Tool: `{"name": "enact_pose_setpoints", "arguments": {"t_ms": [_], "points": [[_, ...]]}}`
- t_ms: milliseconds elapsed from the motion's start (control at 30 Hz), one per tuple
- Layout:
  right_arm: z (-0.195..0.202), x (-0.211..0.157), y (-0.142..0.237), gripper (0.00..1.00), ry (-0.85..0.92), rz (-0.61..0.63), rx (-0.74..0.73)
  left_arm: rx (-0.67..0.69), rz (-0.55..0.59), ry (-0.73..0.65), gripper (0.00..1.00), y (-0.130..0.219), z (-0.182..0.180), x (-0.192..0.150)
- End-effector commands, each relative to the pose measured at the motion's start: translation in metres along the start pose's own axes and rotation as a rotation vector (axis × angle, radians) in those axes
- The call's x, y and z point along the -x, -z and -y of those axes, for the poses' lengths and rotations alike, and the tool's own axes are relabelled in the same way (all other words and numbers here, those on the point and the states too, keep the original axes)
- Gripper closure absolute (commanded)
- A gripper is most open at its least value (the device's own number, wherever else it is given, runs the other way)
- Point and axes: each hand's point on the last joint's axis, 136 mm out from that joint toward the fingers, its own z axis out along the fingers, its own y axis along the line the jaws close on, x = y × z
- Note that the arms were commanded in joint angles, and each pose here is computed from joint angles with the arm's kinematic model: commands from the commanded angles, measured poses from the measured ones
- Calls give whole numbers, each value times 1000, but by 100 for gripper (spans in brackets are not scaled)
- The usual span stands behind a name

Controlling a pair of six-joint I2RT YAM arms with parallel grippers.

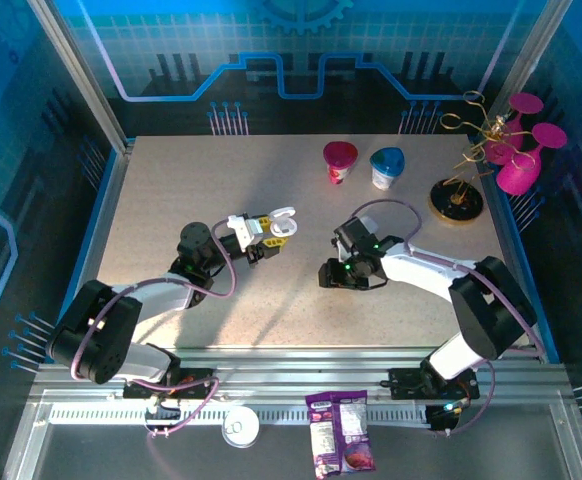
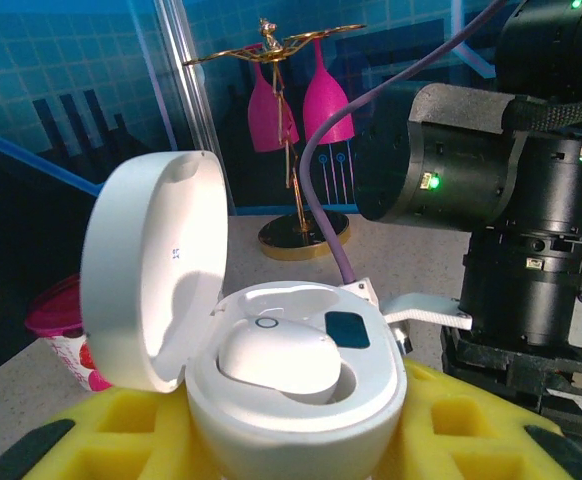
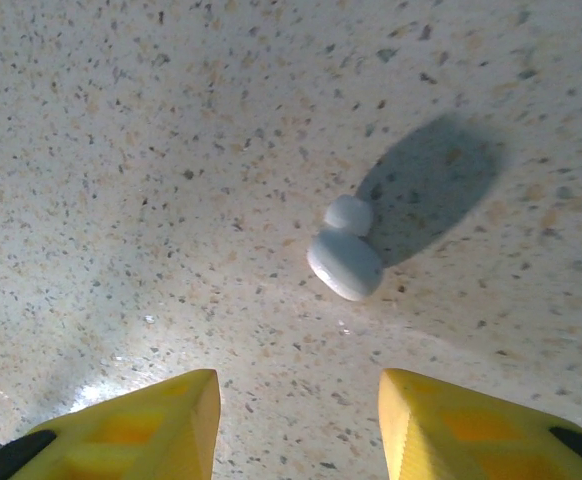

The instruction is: Insert the wireless bluetooth earbuds into the charging case

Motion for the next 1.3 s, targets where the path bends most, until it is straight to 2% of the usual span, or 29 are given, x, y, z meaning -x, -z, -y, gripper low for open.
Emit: {"name": "enact_pose_setpoints", "arguments": {"t_ms": [0, 333, 633, 800, 1267], "points": [[-7, -9, -11, 55, -25, -29, 34, -20, 15, -39, 76, 3, 5, 6], [-6, 5, -22, 55, -33, 13, 32, -22, 17, -40, 76, 4, 6, 7], [7, 18, -19, 56, 8, 49, -56, -24, 14, -39, 76, 4, 6, 6], [-3, 38, -19, 56, 19, 81, -36, -20, 13, -42, 76, 5, 7, 6], [-14, 68, -26, 56, 61, 111, -22, -12, -3, -47, 75, 8, 8, 3]]}}
